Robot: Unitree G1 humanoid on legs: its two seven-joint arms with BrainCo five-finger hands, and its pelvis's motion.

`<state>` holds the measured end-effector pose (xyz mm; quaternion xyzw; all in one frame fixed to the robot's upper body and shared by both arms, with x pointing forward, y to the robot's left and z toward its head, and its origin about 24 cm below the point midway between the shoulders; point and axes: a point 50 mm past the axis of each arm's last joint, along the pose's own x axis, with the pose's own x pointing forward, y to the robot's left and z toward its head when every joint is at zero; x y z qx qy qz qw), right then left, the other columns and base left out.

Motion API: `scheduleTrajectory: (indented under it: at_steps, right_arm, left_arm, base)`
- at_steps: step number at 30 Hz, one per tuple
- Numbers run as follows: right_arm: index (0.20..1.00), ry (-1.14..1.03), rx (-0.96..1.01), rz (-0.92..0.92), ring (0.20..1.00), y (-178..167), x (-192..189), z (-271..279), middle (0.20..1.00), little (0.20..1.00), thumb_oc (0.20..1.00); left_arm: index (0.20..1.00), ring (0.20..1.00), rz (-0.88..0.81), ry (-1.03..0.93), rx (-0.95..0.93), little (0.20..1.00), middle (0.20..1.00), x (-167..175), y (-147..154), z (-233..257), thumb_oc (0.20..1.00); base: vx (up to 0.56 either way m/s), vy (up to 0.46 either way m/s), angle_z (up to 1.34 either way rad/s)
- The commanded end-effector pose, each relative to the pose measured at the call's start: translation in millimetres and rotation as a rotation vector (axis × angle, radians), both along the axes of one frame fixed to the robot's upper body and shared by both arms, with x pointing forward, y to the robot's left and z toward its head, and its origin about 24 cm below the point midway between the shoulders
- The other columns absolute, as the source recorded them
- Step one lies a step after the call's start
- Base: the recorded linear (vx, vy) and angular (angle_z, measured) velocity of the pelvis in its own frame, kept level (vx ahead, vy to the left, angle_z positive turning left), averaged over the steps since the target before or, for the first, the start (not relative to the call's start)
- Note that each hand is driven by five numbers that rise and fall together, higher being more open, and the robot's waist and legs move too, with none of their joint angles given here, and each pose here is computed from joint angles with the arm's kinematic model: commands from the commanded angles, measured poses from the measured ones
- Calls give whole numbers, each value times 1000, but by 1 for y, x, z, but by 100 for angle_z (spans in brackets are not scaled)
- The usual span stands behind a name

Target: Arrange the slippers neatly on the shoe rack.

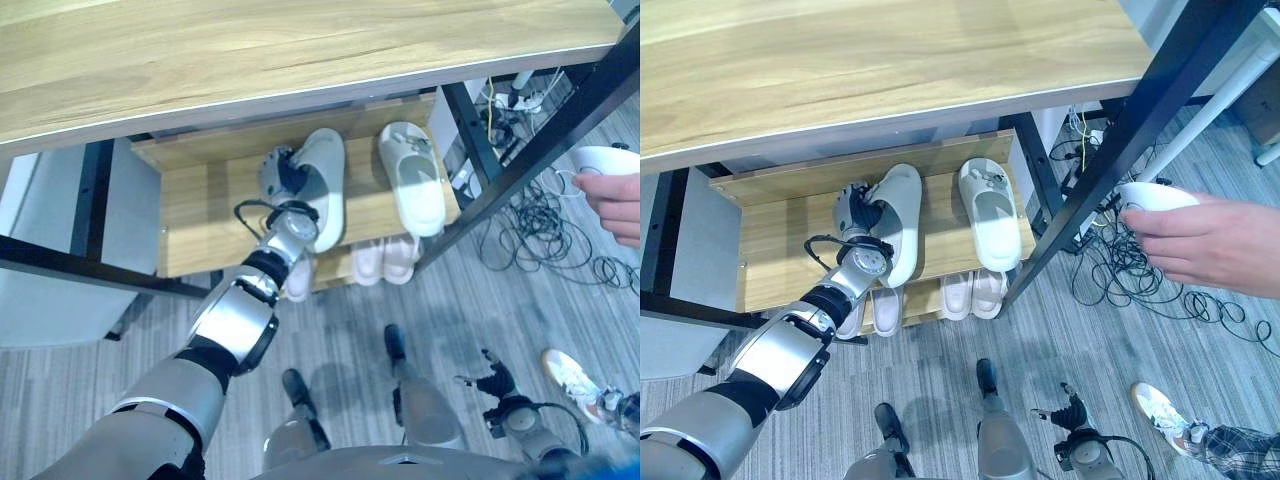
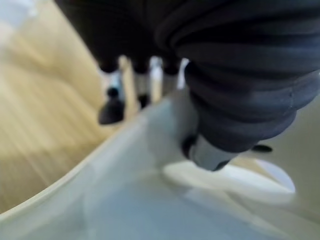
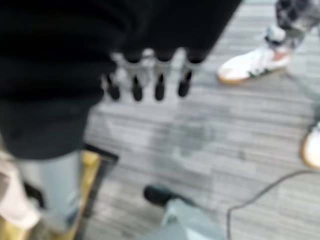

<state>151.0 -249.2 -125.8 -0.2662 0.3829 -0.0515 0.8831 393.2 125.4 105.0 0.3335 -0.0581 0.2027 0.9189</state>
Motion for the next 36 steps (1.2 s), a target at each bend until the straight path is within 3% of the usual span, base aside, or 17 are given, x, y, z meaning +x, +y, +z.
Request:
scheduleTrajectory:
  at_steps: [1, 20, 29, 36]
  right_arm:
    - [1000, -84, -27, 21, 1000, -6, 19, 13, 1000, 1000, 1000]
    - [1000, -72, -34, 33, 1000, -11, 21, 14, 1000, 1000, 1000]
    - [1000, -79, -34, 40, 1000, -12, 24, 16, 1000, 1000, 1000]
    - [1000, -73, -34, 67, 1000, -9, 26, 16, 1000, 1000, 1000]
  left_arm:
    - [200, 200, -73, 29, 15, 200, 200, -4, -22, -8, 200]
    - [200, 200, -93, 25, 69, 200, 200, 6, -16, 10, 200]
    - [200, 200, -111, 46, 30, 200, 200, 6, -22, 8, 200]
    - [200, 200, -61, 83, -14, 200, 200, 9, -9, 8, 200]
  base:
    - [-1, -38, -1]
    - [0, -14, -3]
    - [12, -22, -8]
    - [3, -4, -1]
